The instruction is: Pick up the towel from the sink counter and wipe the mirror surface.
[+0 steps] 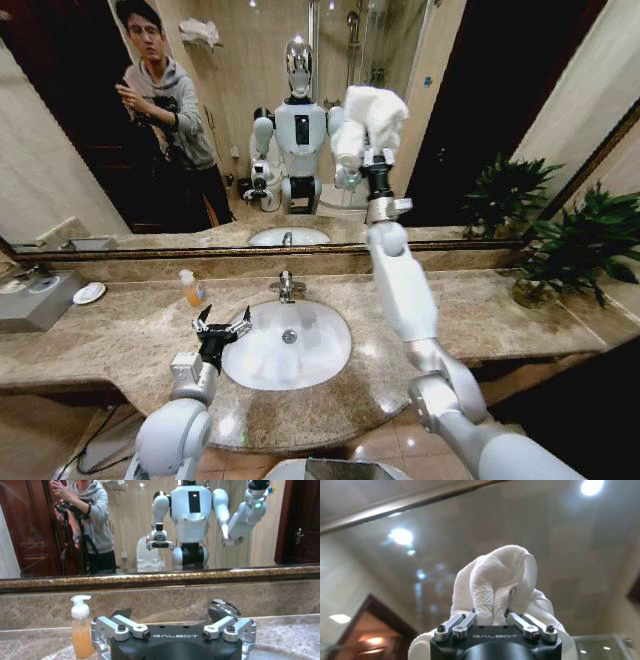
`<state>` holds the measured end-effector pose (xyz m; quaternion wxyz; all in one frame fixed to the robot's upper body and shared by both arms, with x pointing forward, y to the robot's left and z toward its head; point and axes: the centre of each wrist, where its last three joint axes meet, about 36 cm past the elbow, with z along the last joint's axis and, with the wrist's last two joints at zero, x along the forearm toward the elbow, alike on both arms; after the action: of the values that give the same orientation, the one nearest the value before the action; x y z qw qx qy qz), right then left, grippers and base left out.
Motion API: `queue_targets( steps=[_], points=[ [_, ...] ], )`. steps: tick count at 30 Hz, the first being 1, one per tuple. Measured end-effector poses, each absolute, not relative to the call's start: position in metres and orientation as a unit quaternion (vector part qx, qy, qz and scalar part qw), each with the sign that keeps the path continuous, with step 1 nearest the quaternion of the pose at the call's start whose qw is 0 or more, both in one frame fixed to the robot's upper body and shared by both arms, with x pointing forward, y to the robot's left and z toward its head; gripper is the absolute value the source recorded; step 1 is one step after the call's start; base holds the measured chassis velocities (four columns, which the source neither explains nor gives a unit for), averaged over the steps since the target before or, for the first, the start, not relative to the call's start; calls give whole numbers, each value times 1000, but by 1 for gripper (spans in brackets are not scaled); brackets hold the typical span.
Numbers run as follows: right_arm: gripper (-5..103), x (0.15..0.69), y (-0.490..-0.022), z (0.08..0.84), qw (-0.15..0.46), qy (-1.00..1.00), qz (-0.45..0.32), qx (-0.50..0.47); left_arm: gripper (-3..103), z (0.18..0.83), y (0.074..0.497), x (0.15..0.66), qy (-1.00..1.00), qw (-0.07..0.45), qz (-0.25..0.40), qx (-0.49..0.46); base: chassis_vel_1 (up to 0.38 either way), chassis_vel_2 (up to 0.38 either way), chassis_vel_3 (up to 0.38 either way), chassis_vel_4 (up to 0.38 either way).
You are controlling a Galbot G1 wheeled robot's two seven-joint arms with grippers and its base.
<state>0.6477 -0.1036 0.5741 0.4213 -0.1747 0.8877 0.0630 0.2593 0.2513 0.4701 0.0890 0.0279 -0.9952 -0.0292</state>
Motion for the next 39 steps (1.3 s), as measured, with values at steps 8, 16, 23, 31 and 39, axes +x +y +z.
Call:
queue_targets(
  steps=[8,16,23,31,39],
  points=[
    [17,649,-99,562,417,888,40,-188,100,470,251,259,-995,89,-29,28,0,0,0,0],
    [17,645,-183,552,409,904,51,-118,100,470,251,259,-995,89,-29,28,0,0,0,0],
    [17,624,-276,550,408,910,47,-48,100,470,251,259,-995,89,-29,28,0,0,0,0],
    [17,618,-267,544,406,912,52,-44,100,470,251,259,-995,89,-29,28,0,0,0,0],
    [17,620,-219,540,403,910,60,-71,100,470,251,259,-995,89,-29,28,4,3,-7,-6]
  ],
)
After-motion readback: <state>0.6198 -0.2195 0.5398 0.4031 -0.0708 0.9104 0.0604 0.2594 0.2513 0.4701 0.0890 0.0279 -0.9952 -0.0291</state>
